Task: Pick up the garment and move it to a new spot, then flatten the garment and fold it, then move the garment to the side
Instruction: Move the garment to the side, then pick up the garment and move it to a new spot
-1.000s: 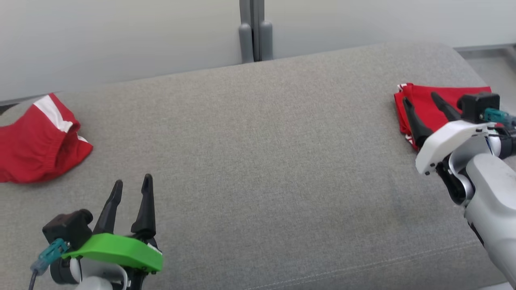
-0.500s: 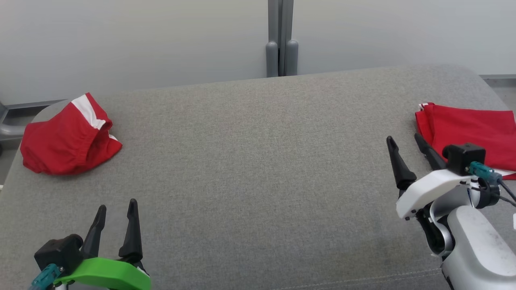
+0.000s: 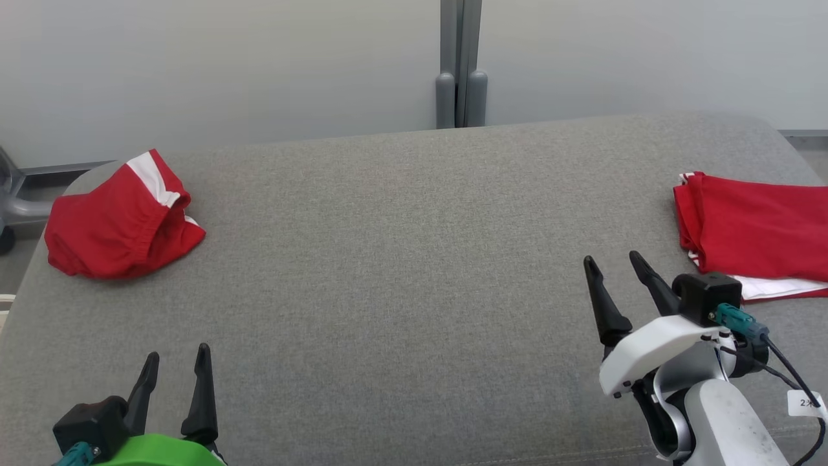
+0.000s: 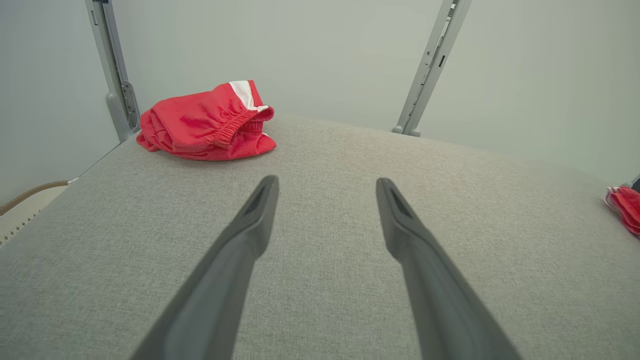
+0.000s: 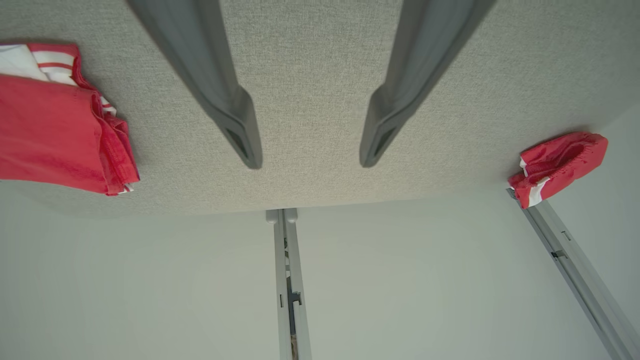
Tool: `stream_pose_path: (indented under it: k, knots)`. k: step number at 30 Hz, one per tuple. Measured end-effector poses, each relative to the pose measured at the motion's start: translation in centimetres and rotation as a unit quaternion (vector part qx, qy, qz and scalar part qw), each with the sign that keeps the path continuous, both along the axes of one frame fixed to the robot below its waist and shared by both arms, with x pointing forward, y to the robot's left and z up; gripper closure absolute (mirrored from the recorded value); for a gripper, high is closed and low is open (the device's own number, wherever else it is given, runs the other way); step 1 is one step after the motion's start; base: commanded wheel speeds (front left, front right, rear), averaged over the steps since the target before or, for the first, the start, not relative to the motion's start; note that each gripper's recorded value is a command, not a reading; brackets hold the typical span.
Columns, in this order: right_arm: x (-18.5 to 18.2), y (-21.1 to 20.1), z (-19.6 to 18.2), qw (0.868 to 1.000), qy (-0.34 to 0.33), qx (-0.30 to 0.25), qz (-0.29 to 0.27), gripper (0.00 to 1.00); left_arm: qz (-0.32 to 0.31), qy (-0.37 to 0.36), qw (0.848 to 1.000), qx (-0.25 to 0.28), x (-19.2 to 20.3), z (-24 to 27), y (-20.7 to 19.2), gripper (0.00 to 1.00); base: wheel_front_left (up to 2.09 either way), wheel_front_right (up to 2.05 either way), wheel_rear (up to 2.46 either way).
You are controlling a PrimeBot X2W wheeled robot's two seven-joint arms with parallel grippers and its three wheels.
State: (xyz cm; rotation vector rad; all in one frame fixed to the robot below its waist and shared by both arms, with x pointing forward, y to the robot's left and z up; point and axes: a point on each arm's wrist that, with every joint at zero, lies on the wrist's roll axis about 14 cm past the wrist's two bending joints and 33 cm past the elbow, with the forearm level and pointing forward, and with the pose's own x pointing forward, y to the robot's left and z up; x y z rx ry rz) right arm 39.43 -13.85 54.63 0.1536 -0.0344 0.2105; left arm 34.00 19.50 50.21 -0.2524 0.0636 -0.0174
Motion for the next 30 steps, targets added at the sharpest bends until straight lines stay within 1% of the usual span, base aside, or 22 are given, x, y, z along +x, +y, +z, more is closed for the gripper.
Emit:
stream_pose_path:
  k: [6, 22, 30]
  knots:
    - [-0.5, 0.6, -0.2, 1.0, 0.0, -0.003, 0.003, 0.0, 0.0, 0.008, 1.0, -0.006, -0.7, -0.5, -0.4, 0.0, 0.0, 0.0, 0.0]
    - [-0.6, 1.0, -0.4, 1.0, 0.004, 0.002, 0.006, 0.0, -0.004, 0.014, 1.0, -0.005, -1.2, -0.7, -0.7, 0.0, 0.0, 0.0, 0.0]
    - [-0.1, 2.1, -0.3, 1.0, 0.0, 0.005, 0.021, 0.0, 0.016, 0.015, 1.0, 0.0, -2.0, -0.7, 0.8, 0.0, 0.0, 0.0, 0.0]
